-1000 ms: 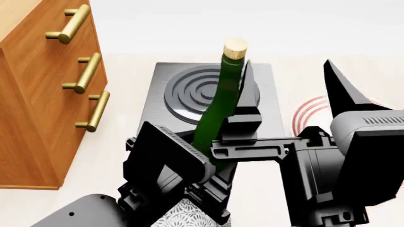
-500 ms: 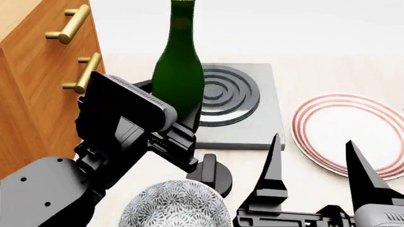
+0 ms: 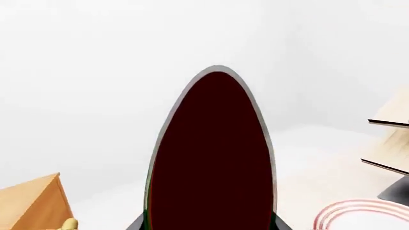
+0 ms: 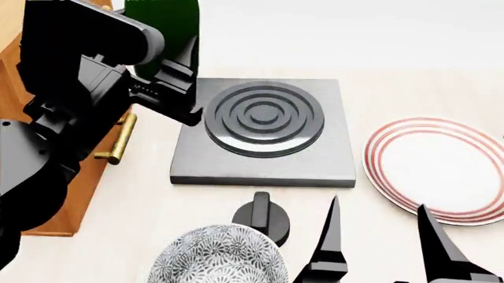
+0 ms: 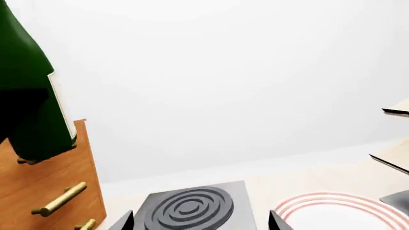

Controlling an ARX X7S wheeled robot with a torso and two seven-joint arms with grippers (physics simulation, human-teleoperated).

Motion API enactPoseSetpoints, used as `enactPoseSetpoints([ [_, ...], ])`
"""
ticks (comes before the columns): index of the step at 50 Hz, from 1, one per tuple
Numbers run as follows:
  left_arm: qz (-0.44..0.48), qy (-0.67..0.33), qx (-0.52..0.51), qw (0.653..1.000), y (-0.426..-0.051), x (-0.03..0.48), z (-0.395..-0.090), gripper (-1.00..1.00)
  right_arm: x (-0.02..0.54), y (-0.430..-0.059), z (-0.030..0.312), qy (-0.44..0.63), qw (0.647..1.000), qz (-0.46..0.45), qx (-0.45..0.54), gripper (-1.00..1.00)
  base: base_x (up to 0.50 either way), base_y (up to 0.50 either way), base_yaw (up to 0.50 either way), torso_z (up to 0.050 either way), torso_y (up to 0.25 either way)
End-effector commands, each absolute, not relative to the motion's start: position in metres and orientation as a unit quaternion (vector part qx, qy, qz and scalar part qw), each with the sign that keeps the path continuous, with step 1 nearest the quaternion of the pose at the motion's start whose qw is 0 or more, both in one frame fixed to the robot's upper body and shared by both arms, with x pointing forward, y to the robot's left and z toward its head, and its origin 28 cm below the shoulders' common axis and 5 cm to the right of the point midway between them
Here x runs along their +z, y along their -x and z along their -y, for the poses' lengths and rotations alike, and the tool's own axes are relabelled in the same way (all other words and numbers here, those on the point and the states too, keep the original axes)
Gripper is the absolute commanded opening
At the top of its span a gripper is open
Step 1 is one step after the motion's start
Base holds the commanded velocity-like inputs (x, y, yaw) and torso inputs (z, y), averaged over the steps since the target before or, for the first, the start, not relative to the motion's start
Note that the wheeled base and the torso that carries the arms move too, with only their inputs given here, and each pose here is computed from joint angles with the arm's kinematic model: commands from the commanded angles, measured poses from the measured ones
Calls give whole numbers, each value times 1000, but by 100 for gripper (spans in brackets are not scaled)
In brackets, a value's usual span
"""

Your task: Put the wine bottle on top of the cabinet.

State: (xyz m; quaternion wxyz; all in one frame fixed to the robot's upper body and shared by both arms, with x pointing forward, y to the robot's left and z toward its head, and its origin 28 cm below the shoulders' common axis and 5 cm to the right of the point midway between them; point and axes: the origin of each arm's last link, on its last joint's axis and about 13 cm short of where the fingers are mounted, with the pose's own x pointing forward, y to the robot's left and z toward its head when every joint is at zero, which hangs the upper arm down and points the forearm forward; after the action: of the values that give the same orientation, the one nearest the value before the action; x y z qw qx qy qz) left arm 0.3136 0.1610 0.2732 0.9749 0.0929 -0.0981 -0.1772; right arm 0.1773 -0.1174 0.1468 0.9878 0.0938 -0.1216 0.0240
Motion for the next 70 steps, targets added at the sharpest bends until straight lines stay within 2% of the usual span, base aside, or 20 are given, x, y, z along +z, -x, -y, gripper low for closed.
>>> enactPoseSetpoints([
  [1,134,-99,-109,980,-314,320,-182,-100,146,-176,118,-96,988,120,24,100,0,0,0,0,0],
  [7,155,-95,-81,980,-312,344,-196,-100,145,-176,117,-98,988,119,24,100,0,0,0,0,2],
  [22,138,-84,0,987,-319,378,-235,-100,144,-176,116,-99,988,117,29,100,0,0,0,0,1],
  [40,123,-127,97,980,-326,435,-275,-100,143,-176,115,-98,988,114,31,100,0,0,0,1,1],
  [44,153,-62,81,983,-322,446,-277,-100,145,-175,115,-99,988,115,31,100,0,0,0,0,0],
  [46,158,-87,82,980,-322,448,-278,-100,146,-175,114,-99,988,117,32,100,0,0,0,0,5],
  [57,171,-59,95,979,-336,447,-289,-100,146,-174,115,-98,988,116,31,100,0,0,0,0,0],
  [70,141,-54,92,984,-352,429,-284,-100,145,-175,115,-100,988,115,32,100,0,0,0,0,1],
])
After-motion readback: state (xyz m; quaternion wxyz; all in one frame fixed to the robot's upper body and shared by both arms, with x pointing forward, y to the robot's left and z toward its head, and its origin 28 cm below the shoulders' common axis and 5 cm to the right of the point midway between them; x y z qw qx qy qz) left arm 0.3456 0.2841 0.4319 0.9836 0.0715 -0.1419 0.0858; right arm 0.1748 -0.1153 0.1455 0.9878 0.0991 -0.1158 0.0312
